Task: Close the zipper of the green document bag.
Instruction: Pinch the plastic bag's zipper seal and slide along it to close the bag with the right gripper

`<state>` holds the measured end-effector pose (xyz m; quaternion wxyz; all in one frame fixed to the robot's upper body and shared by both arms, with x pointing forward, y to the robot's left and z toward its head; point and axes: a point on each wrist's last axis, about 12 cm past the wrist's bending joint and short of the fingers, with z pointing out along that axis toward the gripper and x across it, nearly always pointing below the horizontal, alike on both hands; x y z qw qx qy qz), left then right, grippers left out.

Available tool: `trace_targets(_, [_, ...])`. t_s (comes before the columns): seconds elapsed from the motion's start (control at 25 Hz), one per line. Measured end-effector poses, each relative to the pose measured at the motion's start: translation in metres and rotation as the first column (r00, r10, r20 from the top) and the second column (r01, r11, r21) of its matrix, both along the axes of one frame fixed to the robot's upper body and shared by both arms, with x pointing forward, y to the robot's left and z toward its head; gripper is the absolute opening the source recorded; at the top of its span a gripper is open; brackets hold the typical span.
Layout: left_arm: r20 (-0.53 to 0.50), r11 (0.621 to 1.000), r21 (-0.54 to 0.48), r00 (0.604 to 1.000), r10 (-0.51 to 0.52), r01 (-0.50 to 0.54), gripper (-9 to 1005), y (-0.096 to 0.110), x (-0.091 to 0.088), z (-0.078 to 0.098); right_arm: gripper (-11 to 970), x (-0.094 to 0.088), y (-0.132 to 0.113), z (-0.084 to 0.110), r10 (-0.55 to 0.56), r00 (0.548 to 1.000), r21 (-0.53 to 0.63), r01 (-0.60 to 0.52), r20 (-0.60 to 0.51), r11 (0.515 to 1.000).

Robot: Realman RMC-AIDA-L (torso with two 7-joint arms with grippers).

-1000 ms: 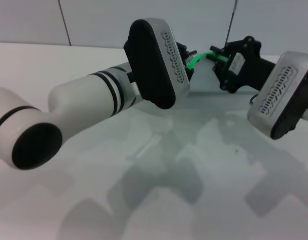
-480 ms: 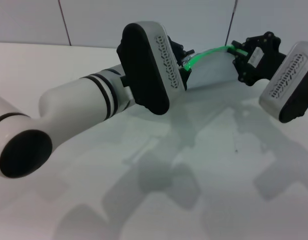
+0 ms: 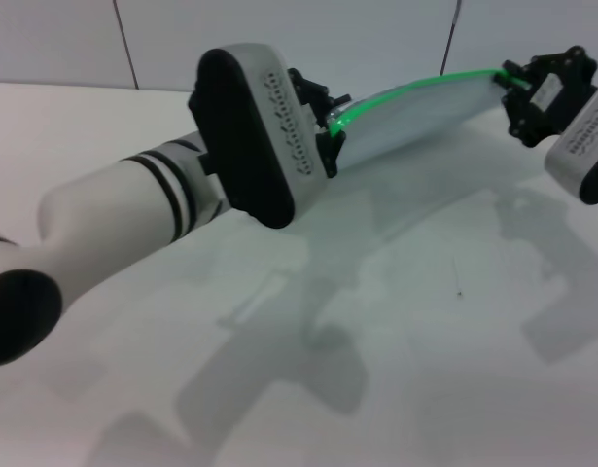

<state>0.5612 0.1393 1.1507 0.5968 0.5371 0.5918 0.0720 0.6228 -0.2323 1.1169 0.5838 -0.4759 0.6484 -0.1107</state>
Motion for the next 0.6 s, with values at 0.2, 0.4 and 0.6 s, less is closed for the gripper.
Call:
trace_targets(0.2, [-0.004, 1.0, -0.002, 1.0, 0.021, -0.021, 54, 0.009, -0.003, -0.001, 89, 0.005, -0.011, -0.002, -0.044, 0.999, 0.003, 0.044, -0.01, 0.999])
trace_targets(0.4, [-0.003, 0.999, -0.007, 0.999, 0.05, -0.051, 54, 0.017, -0.003, -0.001, 96, 0.008, -0.018, -0.001, -0.09, 0.996, 0.0, 0.09, -0.002, 0.996])
trace_targets(0.6, [-0.004, 0.997, -0.011, 0.997, 0.081, -0.081, 55, 0.026, -0.002, -0.001, 103, 0.01, -0.027, 0.002, -0.119, 0.993, 0.008, 0.119, 0.005, 0.993])
